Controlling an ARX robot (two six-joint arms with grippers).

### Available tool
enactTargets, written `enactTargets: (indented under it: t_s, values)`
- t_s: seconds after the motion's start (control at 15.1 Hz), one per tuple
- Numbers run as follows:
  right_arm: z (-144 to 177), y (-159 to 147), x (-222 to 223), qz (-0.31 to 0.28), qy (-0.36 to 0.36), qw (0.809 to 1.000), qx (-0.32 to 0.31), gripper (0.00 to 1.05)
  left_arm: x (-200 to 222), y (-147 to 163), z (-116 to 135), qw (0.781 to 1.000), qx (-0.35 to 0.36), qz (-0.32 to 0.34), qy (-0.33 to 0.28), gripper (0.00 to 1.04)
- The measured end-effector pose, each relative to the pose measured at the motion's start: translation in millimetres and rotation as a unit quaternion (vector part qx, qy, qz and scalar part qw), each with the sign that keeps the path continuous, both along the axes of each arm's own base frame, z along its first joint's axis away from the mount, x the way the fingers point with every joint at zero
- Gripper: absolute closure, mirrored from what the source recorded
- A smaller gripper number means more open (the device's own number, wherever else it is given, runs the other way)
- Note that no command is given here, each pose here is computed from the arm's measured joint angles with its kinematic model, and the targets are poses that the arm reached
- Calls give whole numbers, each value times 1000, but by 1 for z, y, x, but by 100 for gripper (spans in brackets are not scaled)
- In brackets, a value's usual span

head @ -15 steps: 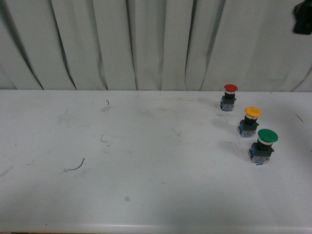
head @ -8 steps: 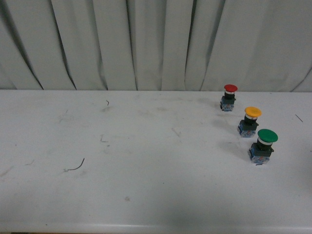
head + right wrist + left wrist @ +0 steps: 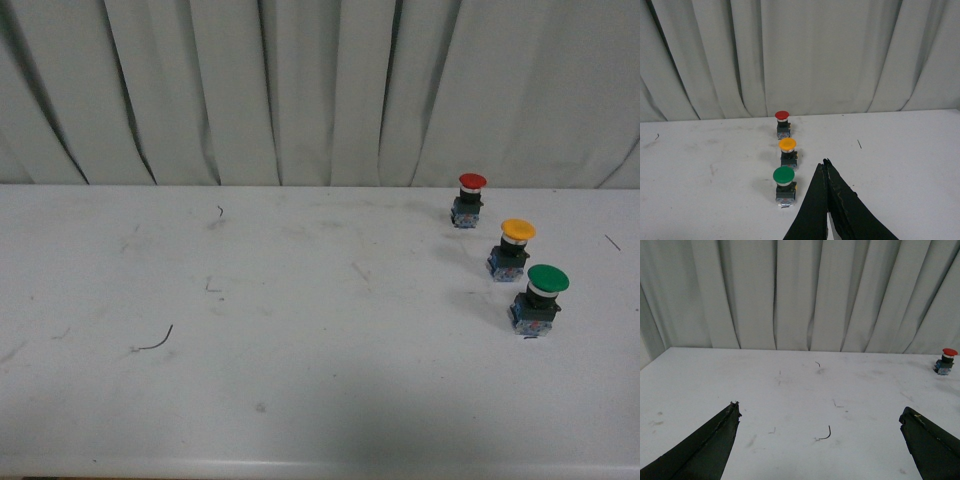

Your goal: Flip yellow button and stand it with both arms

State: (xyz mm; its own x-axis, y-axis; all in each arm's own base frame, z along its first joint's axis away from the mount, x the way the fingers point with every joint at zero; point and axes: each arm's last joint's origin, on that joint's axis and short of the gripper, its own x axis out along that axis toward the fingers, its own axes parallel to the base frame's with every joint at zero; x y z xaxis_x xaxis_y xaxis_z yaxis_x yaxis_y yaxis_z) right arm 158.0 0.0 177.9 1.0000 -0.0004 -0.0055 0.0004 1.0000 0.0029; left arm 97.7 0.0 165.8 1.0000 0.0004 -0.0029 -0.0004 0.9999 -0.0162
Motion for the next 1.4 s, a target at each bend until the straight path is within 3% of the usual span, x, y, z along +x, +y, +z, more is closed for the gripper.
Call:
enactTargets:
  t_s: [0.2, 0.33, 1.4]
  values:
    - [-7, 0, -13, 0, -16, 1000, 0, 103, 0, 0, 0, 1000, 0, 0, 0, 7]
    - [-15, 0, -19, 0, 9, 1000, 0, 103, 0, 0, 0, 1000, 0, 0, 0, 7]
    - [-11, 0, -61, 0, -5, 1000, 0, 103, 0, 0, 0, 1000, 0, 0, 0, 7]
